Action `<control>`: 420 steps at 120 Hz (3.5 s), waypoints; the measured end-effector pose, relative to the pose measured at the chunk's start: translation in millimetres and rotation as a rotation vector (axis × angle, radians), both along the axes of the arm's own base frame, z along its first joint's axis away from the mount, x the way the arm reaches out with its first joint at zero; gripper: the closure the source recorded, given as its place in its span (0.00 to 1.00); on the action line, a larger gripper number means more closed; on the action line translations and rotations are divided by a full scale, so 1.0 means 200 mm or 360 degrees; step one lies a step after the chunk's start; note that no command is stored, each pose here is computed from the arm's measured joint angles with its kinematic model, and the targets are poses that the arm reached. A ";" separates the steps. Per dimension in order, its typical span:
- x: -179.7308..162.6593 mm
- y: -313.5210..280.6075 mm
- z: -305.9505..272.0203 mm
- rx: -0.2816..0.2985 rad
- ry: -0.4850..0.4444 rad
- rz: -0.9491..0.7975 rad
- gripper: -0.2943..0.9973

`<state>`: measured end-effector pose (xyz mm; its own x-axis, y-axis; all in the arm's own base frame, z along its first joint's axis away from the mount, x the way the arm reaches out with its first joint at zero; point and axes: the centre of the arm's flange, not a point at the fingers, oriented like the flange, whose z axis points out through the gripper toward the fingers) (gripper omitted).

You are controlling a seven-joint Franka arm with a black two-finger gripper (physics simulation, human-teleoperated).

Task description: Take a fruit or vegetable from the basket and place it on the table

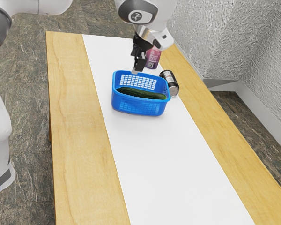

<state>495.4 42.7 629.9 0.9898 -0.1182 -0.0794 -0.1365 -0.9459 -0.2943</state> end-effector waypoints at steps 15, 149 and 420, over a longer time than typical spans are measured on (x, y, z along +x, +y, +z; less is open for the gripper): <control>0.01 -0.01 0.00 0.0014 -0.0006 -0.0064 0.23; 0.42 0.33 -0.65 -0.0109 0.0189 -0.0472 0.23; 0.54 -0.75 -0.36 -0.0165 0.0089 -0.0919 0.64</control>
<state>604.3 -106.6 558.4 0.7576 -0.6466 -0.0891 -0.6507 -0.7373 -0.1818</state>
